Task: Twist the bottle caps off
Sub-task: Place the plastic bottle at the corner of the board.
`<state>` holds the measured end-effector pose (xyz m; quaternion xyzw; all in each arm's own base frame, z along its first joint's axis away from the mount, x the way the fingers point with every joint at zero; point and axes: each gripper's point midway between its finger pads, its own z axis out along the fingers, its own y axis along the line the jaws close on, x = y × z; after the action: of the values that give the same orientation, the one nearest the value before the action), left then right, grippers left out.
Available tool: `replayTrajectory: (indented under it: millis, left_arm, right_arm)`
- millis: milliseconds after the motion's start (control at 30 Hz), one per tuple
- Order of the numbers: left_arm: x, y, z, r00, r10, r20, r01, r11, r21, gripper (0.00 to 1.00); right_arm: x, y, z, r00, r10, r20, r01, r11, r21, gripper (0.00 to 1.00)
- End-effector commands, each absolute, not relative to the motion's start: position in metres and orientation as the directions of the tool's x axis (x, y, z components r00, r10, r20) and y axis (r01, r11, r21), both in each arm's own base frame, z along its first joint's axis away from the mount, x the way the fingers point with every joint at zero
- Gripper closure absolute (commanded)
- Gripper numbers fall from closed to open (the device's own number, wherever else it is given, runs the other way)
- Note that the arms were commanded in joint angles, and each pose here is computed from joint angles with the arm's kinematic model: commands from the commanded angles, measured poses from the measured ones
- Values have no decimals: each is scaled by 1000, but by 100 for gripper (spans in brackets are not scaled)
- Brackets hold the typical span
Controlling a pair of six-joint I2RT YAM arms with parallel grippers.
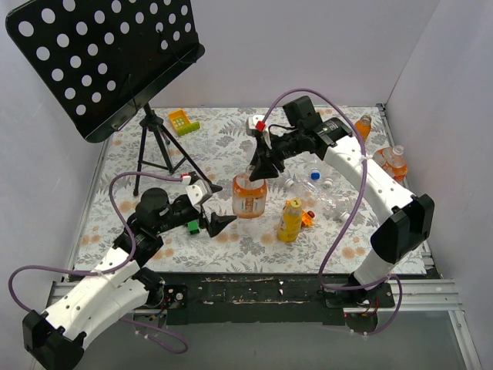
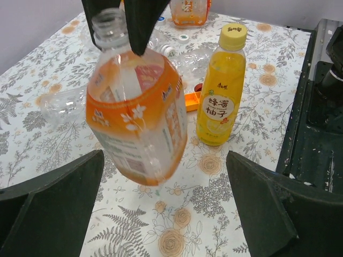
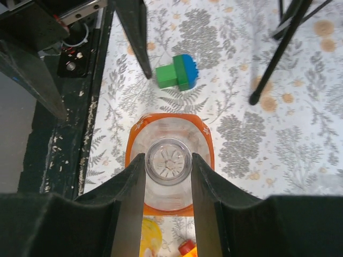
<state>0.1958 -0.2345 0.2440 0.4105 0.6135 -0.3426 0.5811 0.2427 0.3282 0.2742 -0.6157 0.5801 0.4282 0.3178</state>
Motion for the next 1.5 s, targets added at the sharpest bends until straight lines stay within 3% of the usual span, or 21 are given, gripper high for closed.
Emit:
replayTrajectory:
  millis: [0,900,1200,1467]
  left_arm:
    - [197,-222,262,51,113,-992,871,481,99,2]
    - [189,-205,245,25,117,-993,842,533,84,2]
    - [187,-202,244,28,116,-993,837,540,87,2]
    - [185,-201,237,31,119,-992,839,537,91,2]
  right_arm:
    - [264,329,328,63,-329,-942,-993,-116,-26,99]
    - [348,254,360,68,-363,-929,-973,184,-143,99]
    - [378,188,369,29,-387,-922,-911,368,-184,99]
    - [368,127,366,-19,-428,-904,-838,500,-219,99]
